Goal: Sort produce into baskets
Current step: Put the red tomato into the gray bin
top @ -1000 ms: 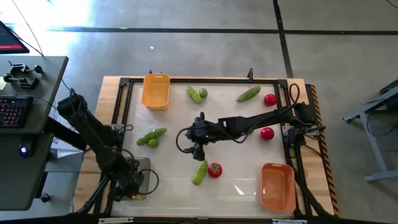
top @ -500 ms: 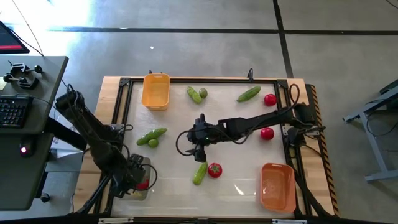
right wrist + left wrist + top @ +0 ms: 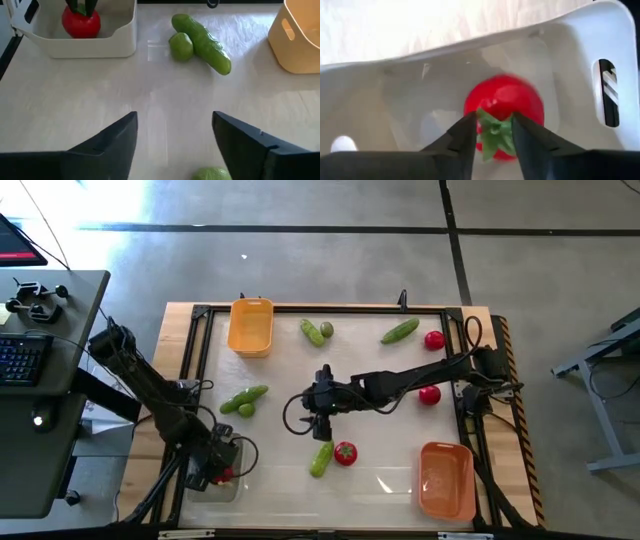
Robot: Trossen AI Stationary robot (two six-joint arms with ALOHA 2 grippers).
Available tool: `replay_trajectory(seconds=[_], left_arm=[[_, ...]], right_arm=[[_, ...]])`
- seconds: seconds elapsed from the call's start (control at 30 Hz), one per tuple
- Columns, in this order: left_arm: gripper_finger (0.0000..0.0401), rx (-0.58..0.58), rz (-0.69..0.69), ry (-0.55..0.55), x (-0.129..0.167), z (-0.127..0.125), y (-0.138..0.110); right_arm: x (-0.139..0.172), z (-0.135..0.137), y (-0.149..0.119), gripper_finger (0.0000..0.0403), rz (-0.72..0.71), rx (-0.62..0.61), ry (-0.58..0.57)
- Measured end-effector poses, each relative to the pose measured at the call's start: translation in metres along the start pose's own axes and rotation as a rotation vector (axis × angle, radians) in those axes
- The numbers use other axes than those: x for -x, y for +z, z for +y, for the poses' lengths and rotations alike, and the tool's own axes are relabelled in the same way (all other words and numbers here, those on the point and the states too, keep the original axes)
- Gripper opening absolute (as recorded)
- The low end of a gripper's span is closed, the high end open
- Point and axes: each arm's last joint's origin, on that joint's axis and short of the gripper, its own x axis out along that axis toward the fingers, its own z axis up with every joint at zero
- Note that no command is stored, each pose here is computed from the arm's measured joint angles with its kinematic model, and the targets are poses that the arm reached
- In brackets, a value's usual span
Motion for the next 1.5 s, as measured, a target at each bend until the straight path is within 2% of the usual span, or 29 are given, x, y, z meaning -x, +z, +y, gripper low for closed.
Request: replay_trajectory(seconds=[0.17,0.37,0.6,0.73,0.9,1.27,1.5], left_arm=[[0.0067,0.003,-0.029,-0.019,0.007,0.001,0.004],[0.0044,0.029,-0.087,0.008,0.016,0.007,0.005],[0.0032,0.054,-0.092,0.024,0.016,0.014,0.008],[0.0049,0.054,-0.099,0.043,0.016,0.017,0.009],[0.0065,0.076,-0.061,0.14,0.015,0.027,0.005],[0.0006,0.062,-0.078,0.107,0.009,0.029,0.006],[0.0001,0.052,-0.072,0.123,0.007,0.03,0.007]], right_arm=[[0.0,0.0,0.0,0.0194,0.001,0.0,0.001],[0.0,0.0,0.0,0.0173,0.005,0.018,0.003],[0.0,0.0,-0.001,0.0172,0.006,0.017,0.014],[0.0,0.0,-0.001,0.0172,0.007,0.017,0.014],[0.0,0.0,0.0,0.0172,0.006,0.017,0.014],[0.0,0.0,-0.001,0.0172,0.01,0.019,0.014],[0.0,0.0,-0.001,0.0172,0.012,0.017,0.014]])
